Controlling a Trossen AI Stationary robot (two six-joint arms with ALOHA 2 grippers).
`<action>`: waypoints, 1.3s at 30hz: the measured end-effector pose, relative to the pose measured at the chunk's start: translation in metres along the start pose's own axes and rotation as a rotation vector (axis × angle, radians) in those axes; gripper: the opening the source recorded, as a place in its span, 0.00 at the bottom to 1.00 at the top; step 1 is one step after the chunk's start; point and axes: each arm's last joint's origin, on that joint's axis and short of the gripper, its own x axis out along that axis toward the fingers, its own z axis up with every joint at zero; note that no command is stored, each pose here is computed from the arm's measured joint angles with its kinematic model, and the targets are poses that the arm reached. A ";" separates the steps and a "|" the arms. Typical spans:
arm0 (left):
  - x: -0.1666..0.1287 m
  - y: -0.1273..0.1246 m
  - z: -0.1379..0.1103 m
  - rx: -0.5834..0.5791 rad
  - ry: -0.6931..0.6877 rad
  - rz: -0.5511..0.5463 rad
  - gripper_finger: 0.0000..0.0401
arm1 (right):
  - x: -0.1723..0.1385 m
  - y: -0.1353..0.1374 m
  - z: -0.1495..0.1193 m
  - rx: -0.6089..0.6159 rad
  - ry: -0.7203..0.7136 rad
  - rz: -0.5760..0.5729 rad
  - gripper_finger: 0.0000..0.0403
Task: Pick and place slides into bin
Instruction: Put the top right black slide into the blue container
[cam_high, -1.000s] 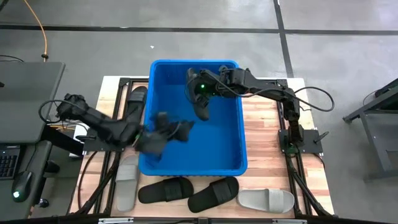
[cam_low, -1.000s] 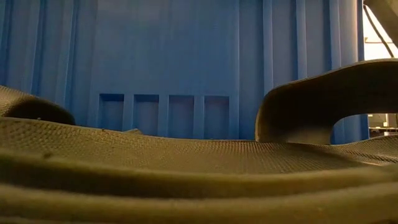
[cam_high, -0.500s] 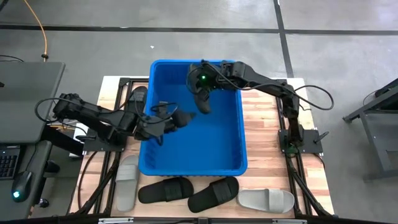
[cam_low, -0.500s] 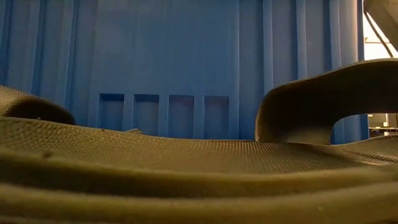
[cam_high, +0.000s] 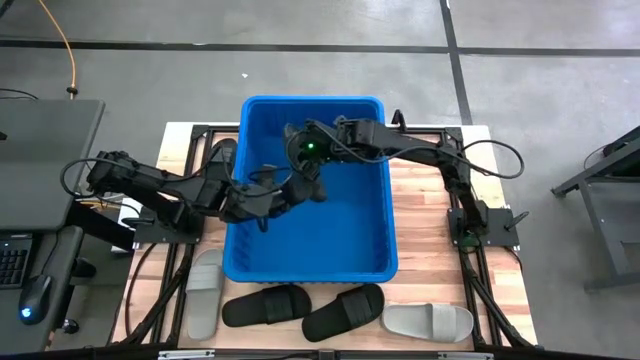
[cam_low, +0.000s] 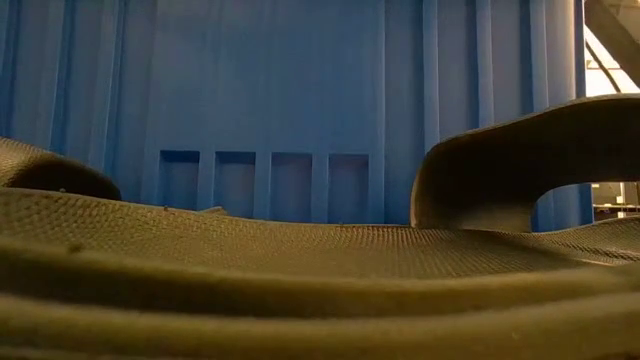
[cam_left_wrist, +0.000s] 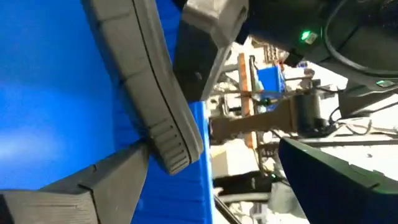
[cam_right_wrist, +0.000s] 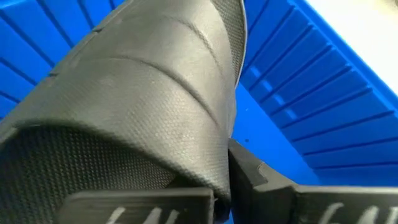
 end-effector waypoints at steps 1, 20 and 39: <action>0.000 0.001 0.000 -0.017 0.017 0.009 0.86 | 0.000 0.000 0.000 0.001 0.000 0.000 0.00; 0.002 0.006 -0.004 0.051 0.128 0.055 0.77 | -0.013 0.020 -0.006 -0.015 -0.001 0.078 0.00; 0.000 -0.002 -0.010 0.180 0.172 -0.044 0.17 | -0.017 0.018 -0.005 -0.090 -0.004 0.114 0.07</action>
